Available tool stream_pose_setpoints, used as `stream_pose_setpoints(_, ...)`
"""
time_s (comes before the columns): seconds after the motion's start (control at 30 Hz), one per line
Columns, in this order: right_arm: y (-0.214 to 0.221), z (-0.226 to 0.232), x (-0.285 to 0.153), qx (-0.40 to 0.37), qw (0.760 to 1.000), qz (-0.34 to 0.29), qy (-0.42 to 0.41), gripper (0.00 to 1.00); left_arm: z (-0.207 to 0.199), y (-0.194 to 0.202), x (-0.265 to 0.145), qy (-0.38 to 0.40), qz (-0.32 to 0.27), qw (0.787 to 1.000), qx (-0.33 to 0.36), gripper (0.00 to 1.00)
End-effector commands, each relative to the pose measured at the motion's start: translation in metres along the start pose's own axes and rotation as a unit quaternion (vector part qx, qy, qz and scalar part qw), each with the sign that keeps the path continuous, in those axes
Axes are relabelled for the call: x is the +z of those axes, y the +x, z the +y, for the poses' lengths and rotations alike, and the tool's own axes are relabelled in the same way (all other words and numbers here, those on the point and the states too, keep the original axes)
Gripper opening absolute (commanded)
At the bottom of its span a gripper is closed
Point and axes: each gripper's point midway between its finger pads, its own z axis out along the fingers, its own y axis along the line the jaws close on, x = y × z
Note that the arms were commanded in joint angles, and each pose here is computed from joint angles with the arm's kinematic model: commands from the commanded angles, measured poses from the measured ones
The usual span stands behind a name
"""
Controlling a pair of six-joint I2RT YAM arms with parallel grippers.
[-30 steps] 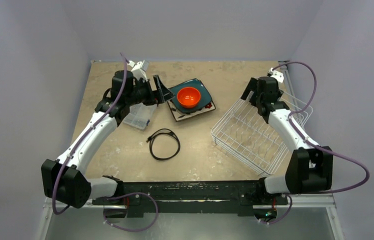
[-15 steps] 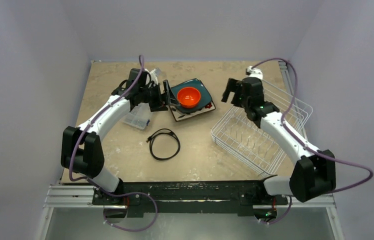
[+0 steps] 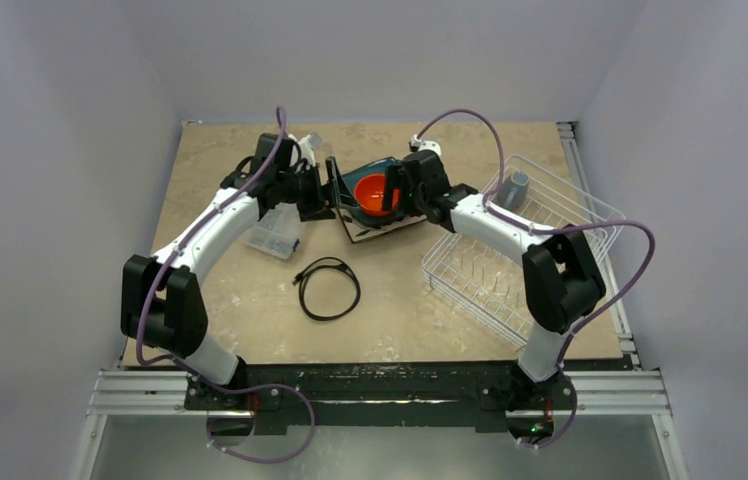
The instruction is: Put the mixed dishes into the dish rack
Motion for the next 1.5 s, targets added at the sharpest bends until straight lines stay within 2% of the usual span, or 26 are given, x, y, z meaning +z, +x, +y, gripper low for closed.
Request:
stream_pose_setpoints(0.0,-0.023,0.017,0.007,0.019,0.999,-0.03,-0.01,0.79,-0.023,-0.017,-0.02,0.025,-0.031,0.999,0.025,0.79)
stream_pose_setpoints(0.3,-0.012,0.019,0.024,0.008,0.999,-0.026,0.018,0.67,-0.018,-0.02,-0.019,0.027,-0.026,0.999,0.003,0.78)
stream_pose_setpoints(0.6,-0.009,0.02,0.031,-0.002,0.999,-0.023,0.04,0.29,-0.014,-0.018,-0.015,0.027,-0.018,0.999,-0.008,0.77)
stream_pose_setpoints(0.67,-0.011,0.021,0.027,-0.003,0.999,-0.027,0.042,0.18,-0.014,-0.018,-0.014,0.027,-0.016,0.999,-0.009,0.77)
stream_pose_setpoints(0.73,-0.014,0.021,0.023,-0.003,0.999,-0.032,0.043,0.12,-0.013,-0.017,-0.013,0.026,-0.013,1.0,-0.012,0.77)
stream_pose_setpoints(0.93,-0.016,0.025,0.003,-0.005,0.998,-0.043,0.037,0.07,-0.011,-0.016,-0.011,0.024,-0.009,1.0,-0.014,0.76)
stream_pose_setpoints(1.1,-0.016,0.032,-0.019,-0.008,0.998,-0.056,0.027,0.05,-0.012,-0.016,-0.011,0.023,-0.004,1.0,-0.008,0.68)
stream_pose_setpoints(1.27,-0.02,0.045,-0.036,-0.012,0.998,-0.058,0.002,0.04,-0.007,-0.02,-0.017,-0.01,-0.022,1.0,0.018,0.67)
stream_pose_setpoints(1.47,-0.018,0.065,-0.053,-0.018,0.998,-0.061,-0.025,0.04,-0.001,-0.018,-0.024,-0.088,-0.032,0.993,0.077,0.64)
